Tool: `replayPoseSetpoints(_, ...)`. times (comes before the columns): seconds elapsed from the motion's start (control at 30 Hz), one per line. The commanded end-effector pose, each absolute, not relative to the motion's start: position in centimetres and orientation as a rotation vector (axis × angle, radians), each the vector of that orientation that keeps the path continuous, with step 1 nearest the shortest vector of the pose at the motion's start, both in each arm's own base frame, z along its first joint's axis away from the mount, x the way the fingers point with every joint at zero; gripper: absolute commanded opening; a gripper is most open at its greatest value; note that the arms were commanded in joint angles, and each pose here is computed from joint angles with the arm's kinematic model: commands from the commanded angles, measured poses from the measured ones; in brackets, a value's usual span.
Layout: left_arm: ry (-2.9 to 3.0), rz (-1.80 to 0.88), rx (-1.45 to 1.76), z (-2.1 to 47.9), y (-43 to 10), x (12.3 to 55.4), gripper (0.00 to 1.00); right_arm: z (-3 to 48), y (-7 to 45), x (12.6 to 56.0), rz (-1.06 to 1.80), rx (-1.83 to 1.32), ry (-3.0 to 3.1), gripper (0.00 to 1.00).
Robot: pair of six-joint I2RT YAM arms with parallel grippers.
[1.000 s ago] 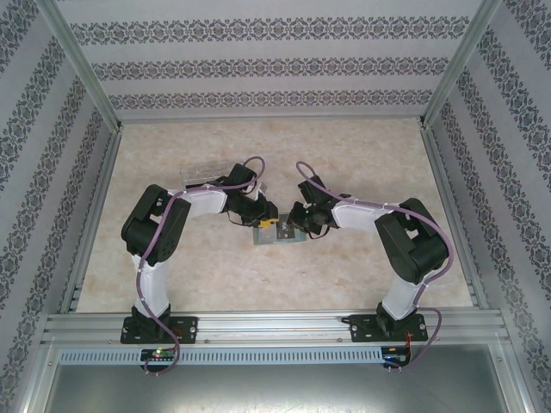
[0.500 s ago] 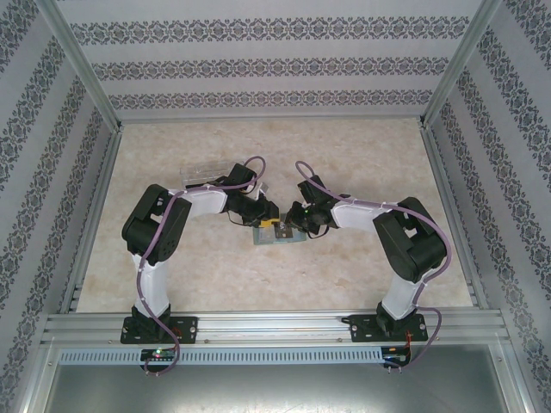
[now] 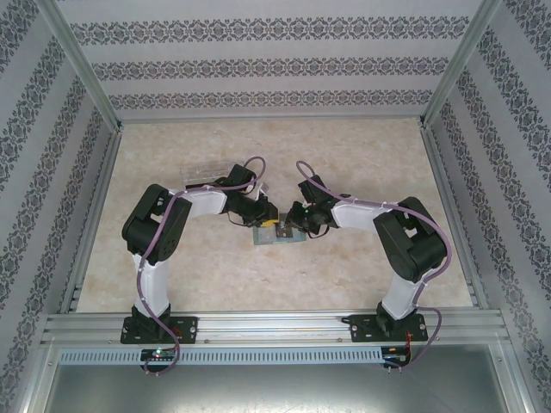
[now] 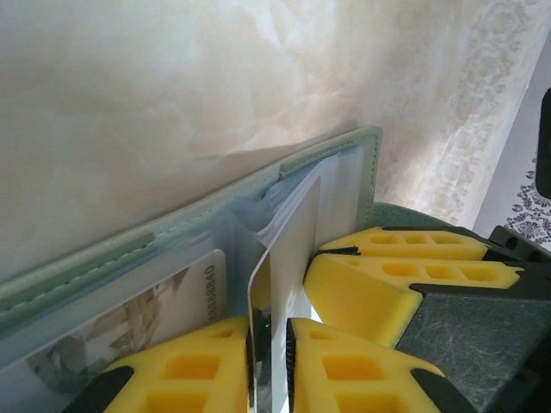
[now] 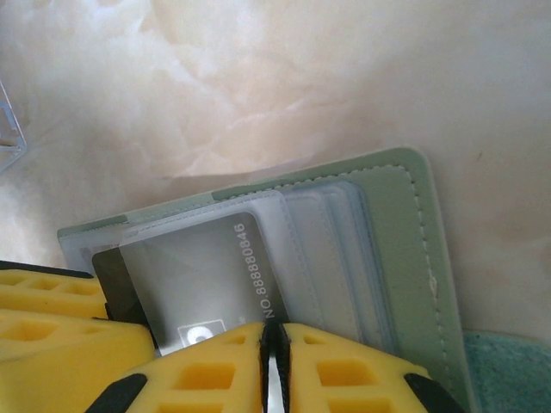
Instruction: Take the credit cards out of the card holder
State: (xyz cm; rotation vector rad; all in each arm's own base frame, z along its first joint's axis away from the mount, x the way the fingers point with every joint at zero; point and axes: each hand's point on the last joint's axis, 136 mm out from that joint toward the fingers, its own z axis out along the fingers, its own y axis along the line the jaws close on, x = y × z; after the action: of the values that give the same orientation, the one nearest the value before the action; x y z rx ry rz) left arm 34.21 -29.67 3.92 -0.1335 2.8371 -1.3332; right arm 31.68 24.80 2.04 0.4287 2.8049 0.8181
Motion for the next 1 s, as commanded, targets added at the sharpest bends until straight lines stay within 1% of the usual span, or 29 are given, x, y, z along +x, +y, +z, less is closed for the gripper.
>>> replayPoseSetpoints(0.0, 2.734, -1.426, -0.036, 6.2, -30.0, 34.5, 0.14, -1.3, 22.1, 29.3, 0.603, 0.506, 2.928, 0.16)
replayPoseSetpoints(0.13, 2.694, -1.482, -0.057, 6.4, -29.4, 34.5, 0.08, -1.5, 21.3, 29.2, 0.55, 0.551, 2.915, 0.15)
replayPoseSetpoints(0.23, 2.685, -1.492, -0.059, 6.5, -28.9, 34.4, 0.01, -1.2, 21.4, 29.2, 0.557, 0.547, 2.908, 0.15)
replayPoseSetpoints(0.47, 2.715, -1.388, -0.088, 6.7, -26.5, 34.0, 0.0, -0.3, 21.7, 29.7, 0.567, 0.526, 2.893, 0.17)
replayPoseSetpoints(0.53, 2.713, -1.308, -0.066, 7.5, -25.7, 33.9, 0.0, 0.8, 22.5, 30.3, 0.632, 0.461, 2.86, 0.16)
replayPoseSetpoints(0.57, 2.707, -1.273, -0.051, 8.2, -25.3, 33.9, 0.0, 1.7, 22.9, 30.6, 0.661, 0.412, 2.832, 0.17)
replayPoseSetpoints(0.6, 2.711, -1.236, -0.038, 8.6, -25.0, 33.8, 0.0, 2.5, 23.1, 30.9, 0.676, 0.375, 2.81, 0.19)
replayPoseSetpoints(0.7, 2.717, -1.124, 0.01, 10.2, -23.9, 33.8, 0.0, 5.8, 23.6, 31.9, 0.735, 0.26, 2.721, 0.29)
replayPoseSetpoints(0.8, 2.699, -1.062, 0.054, 12.1, -23.3, 33.7, 0.0, 10.1, 24.2, 32.7, 0.82, 0.167, 2.603, 0.44)
replayPoseSetpoints(0.87, 2.656, -1.072, 0.081, 14.0, -23.3, 34.0, 0.0, 12.7, 24.9, 33.0, 0.911, 0.108, 2.529, 0.57)
replayPoseSetpoints(0.97, 2.577, -1.191, 0.108, 16.9, -23.8, 34.2, 0.0, 15.9, 26.0, 33.2, 1.061, 0.035, 2.431, 0.68)
